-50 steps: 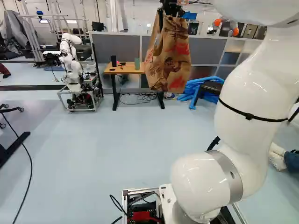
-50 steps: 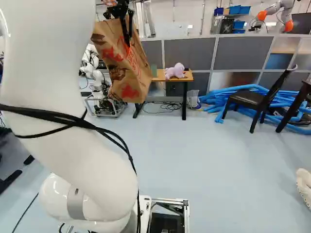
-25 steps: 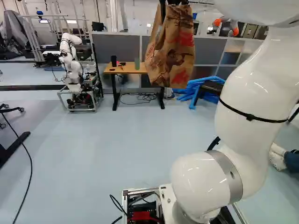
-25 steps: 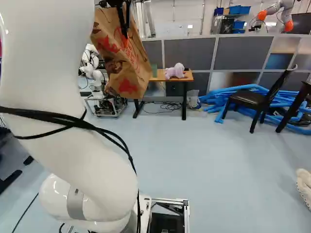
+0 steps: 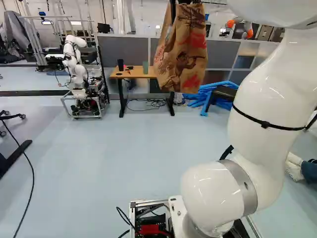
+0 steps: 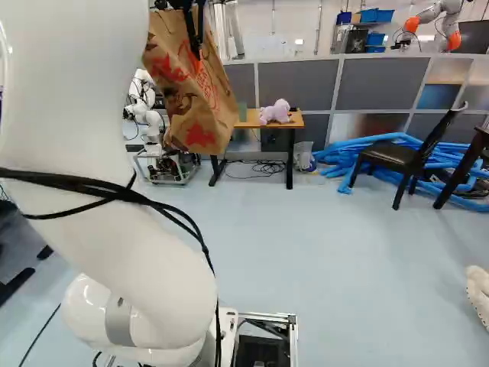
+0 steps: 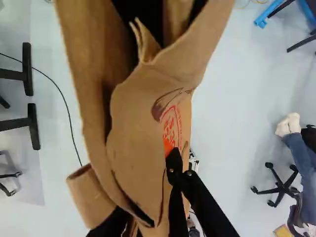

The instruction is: Pick up the bag on the ground and place it on the table

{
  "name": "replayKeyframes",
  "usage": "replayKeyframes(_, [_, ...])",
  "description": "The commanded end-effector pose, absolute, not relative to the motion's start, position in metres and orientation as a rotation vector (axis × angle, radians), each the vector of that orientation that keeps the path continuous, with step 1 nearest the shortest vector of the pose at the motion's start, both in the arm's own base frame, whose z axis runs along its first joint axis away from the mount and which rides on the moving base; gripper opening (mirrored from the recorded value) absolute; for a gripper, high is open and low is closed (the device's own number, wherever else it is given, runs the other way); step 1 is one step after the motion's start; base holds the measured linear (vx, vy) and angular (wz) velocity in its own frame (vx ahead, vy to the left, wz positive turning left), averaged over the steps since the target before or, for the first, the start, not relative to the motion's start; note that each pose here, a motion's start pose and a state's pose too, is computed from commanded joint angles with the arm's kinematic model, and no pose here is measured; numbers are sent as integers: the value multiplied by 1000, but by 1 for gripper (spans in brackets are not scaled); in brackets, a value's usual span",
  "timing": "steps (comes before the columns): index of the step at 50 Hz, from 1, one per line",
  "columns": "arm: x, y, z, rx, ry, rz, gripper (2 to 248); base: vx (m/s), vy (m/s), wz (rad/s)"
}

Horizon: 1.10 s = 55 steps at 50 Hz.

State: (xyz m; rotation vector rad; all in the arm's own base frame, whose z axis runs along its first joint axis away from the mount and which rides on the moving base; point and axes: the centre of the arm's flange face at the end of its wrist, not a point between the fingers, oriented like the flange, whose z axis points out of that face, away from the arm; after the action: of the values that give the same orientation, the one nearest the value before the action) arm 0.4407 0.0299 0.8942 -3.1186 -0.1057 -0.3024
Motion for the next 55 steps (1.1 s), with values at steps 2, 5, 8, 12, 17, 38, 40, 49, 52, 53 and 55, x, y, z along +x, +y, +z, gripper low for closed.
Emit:
replayKeyframes(2, [441, 30, 894, -3119, -106, -302, 21, 0, 0, 0])
replayKeyframes(5, [441, 30, 894, -3119, -106, -302, 21, 0, 0, 0])
replayKeyframes(8, [441, 30, 894, -3119, -106, -302, 21, 0, 0, 0])
replayKeyframes(12, [441, 30, 894, -3119, -106, -302, 21, 29, 1, -3])
replayKeyframes(17, [441, 30, 894, -3119, -106, -302, 21, 47, 1, -2])
replayKeyframes(38, [441, 30, 894, -3119, -106, -302, 21, 100, 1, -7])
replayKeyframes(40, [441, 30, 894, -3119, -106, -302, 21, 150, 4, -8])
replayKeyframes(49, [441, 30, 894, -3119, -106, -302, 21, 156, 2, -9])
replayKeyframes(52, [441, 30, 894, -3119, -106, -302, 21, 159, -1, -16])
replayKeyframes(53, [441, 30, 894, -3119, -106, -302, 21, 154, -2, -13])
replayKeyframes(55, [441, 30, 894, -3119, -106, -302, 21, 154, 0, -14])
